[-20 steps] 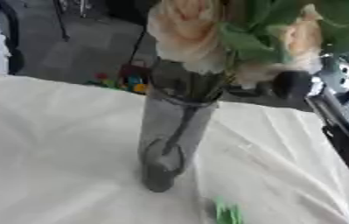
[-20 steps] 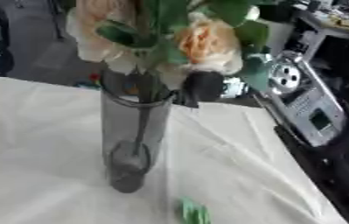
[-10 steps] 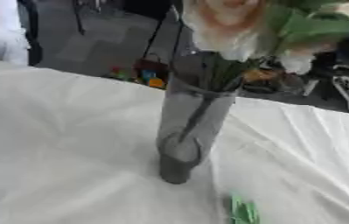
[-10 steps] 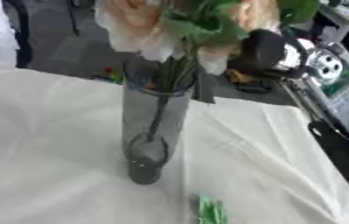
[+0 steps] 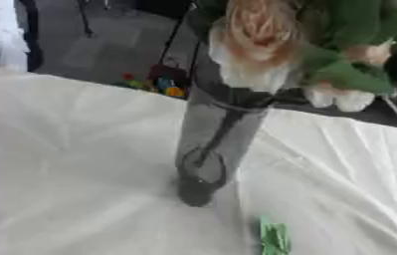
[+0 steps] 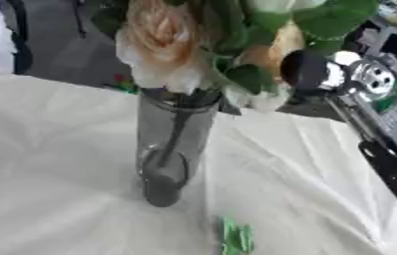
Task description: Arrange flowers into the vase.
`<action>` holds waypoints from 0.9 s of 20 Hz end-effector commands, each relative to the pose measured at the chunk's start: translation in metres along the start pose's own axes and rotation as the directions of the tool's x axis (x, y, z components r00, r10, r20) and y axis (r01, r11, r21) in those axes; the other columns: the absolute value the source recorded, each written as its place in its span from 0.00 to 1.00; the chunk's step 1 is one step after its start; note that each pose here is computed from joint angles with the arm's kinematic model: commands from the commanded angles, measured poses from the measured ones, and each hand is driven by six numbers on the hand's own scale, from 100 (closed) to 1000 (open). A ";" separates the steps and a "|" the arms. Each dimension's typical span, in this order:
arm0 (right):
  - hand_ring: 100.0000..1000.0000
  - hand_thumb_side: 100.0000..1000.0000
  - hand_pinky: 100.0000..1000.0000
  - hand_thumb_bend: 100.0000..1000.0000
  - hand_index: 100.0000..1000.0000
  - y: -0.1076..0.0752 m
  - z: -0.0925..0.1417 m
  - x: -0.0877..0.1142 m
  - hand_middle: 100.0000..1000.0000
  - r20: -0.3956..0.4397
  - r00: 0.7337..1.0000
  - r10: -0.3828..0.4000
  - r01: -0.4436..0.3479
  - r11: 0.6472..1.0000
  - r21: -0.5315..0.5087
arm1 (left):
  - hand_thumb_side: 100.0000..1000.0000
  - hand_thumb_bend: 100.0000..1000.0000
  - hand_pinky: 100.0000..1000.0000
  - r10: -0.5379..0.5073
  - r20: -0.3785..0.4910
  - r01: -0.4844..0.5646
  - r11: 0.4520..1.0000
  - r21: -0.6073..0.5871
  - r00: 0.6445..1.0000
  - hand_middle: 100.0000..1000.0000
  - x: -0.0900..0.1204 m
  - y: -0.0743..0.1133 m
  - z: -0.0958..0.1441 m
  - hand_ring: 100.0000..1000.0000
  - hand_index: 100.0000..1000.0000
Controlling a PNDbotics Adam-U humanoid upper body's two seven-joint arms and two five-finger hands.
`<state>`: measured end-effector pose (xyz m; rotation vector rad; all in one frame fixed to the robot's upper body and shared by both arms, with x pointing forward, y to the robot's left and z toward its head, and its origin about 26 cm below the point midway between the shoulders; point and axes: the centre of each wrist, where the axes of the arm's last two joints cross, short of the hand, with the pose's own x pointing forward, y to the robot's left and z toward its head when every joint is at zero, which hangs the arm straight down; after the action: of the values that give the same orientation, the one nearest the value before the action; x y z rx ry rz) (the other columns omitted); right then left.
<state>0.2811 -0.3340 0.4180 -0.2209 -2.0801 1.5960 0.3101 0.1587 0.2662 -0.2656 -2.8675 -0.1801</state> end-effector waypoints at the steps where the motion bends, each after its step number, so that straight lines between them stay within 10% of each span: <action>1: 1.00 1.00 1.00 0.80 1.00 -0.011 0.007 0.008 1.00 -0.022 0.999 0.050 -0.050 0.999 -0.013 | 1.00 0.00 0.69 -0.011 0.022 0.011 1.000 -0.013 1.000 0.86 0.005 0.002 -0.004 0.78 0.93; 18: 1.00 1.00 1.00 0.80 1.00 -0.010 0.005 0.006 1.00 0.027 1.000 -0.008 0.009 0.999 -0.053 | 1.00 0.00 0.69 -0.002 0.017 0.002 1.000 -0.019 1.000 0.86 0.004 0.001 -0.003 0.78 0.93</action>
<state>0.2814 -0.3368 0.4180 -0.1911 -2.1259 1.5484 0.3101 0.1587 0.2661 -0.2652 -2.8630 -0.1879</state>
